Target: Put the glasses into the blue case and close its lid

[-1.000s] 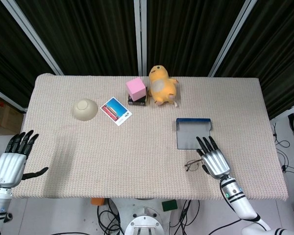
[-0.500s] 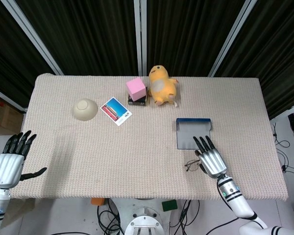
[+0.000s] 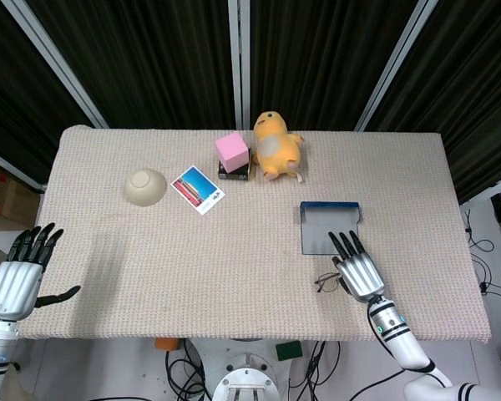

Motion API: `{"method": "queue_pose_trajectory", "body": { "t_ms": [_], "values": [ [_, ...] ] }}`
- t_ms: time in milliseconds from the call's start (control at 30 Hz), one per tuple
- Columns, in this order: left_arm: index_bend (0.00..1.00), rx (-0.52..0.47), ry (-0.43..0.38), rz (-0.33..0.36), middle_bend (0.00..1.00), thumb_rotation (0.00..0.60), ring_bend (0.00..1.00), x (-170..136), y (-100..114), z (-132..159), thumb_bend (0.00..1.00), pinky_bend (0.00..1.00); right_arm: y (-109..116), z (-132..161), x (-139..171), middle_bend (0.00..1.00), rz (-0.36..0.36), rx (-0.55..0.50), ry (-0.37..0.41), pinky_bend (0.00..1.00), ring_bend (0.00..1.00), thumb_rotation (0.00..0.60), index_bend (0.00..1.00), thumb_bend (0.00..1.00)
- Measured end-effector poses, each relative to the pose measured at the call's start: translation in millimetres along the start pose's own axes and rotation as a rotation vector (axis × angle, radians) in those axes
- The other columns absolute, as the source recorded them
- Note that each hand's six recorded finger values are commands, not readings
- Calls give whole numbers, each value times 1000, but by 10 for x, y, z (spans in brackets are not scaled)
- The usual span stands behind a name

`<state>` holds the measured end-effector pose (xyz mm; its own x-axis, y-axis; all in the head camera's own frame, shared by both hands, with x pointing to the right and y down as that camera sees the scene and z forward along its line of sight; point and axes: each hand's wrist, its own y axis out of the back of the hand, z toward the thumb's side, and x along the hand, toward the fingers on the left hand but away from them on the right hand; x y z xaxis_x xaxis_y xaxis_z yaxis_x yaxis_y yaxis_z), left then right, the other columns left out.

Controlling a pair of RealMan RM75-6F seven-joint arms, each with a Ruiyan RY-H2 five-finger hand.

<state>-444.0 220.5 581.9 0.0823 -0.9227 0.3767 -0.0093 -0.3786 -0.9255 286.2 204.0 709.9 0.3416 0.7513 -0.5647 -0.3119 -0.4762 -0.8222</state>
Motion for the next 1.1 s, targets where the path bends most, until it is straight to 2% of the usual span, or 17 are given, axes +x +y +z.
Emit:
{"method": "queue_pose_trajectory", "body": {
  "t_ms": [200, 833, 1100],
  "values": [
    [55, 1, 3, -8, 0, 424, 0, 10, -16, -8, 20, 74, -9, 10, -15, 0, 1, -2, 3, 0, 0, 600, 574, 443],
    [55, 3, 4, -7, 0, 422, 0, 12, -13, -9, 20, 74, -22, 22, -30, 15, -23, -12, -1, 0, 0, 600, 682, 477],
    [55, 5, 5, -13, 0, 422, 0, 13, -20, -14, 19, 73, 124, -35, -84, 0, -63, -37, -12, 0, 0, 600, 697, 489]
  ]
}}
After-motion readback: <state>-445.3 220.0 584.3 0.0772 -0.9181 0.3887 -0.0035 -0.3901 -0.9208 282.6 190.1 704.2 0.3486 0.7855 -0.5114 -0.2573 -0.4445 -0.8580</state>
